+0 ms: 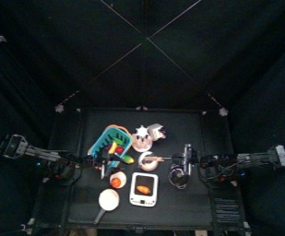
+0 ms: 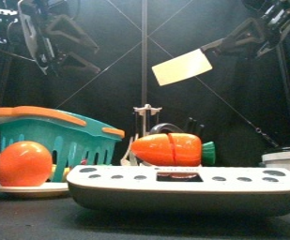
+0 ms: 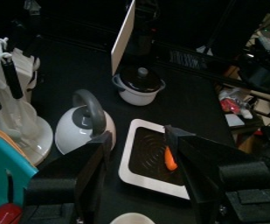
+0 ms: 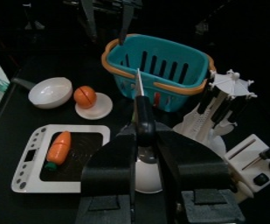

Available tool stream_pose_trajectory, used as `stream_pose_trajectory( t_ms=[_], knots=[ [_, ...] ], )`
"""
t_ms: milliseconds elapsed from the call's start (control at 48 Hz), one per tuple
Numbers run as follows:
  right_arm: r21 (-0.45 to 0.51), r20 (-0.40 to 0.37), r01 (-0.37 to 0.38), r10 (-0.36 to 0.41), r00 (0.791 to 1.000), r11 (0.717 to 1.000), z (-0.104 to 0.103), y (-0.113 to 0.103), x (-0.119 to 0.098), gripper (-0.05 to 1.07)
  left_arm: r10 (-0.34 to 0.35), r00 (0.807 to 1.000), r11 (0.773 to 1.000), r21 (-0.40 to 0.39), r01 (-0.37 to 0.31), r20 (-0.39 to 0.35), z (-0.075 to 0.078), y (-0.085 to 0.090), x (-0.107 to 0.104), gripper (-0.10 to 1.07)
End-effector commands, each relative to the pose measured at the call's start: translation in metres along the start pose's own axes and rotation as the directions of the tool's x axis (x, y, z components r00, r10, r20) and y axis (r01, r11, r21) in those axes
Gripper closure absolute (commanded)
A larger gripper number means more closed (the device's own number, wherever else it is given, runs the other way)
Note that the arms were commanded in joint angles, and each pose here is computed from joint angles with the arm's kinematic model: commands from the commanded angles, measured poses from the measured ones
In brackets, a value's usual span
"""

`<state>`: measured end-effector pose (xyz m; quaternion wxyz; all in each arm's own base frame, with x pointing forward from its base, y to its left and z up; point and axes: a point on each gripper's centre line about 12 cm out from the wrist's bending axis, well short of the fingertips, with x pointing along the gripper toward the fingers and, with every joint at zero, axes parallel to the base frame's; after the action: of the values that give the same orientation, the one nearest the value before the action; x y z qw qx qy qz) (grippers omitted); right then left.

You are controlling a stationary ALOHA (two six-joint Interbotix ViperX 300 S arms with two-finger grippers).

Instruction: Grab cleaver with other hand

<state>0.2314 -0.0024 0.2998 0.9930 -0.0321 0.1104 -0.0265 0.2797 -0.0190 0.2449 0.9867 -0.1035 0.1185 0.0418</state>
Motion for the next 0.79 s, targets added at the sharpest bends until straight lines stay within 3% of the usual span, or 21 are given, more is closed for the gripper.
stream_pose_trajectory(
  t_ms=[0, 312, 542, 771],
  knots=[
    [0.004, 0.043, -0.014, 0.014, 0.999, 1.0, 0.016, 0.001, 0.0, 0.53, 0.002, 1.0, 1.0, 0.003, -0.002, 0.025, 0.008, -0.001, 0.002, 0.1],
    [-0.029, 0.063, -0.08, 0.081, 0.995, 0.996, 0.013, 0.009, 0.002, 0.53, 0.02, 0.995, 0.996, 0.081, -0.027, 0.095, 0.012, 0.002, 0.005, 0.09],
    [-0.035, 0.079, -0.126, 0.128, 0.989, 0.991, 0.012, 0.011, 0.008, 0.53, -0.024, 0.994, 0.971, 0.241, -0.002, 0.102, 0.002, -0.01, 0.028, 0.09],
    [-0.018, 0.072, -0.128, 0.129, 0.989, 0.992, 0.004, 0.002, 0.017, 0.53, -0.03, 0.973, 0.947, 0.317, -0.045, 0.23, 0.003, -0.013, 0.043, 0.09]
  ],
)
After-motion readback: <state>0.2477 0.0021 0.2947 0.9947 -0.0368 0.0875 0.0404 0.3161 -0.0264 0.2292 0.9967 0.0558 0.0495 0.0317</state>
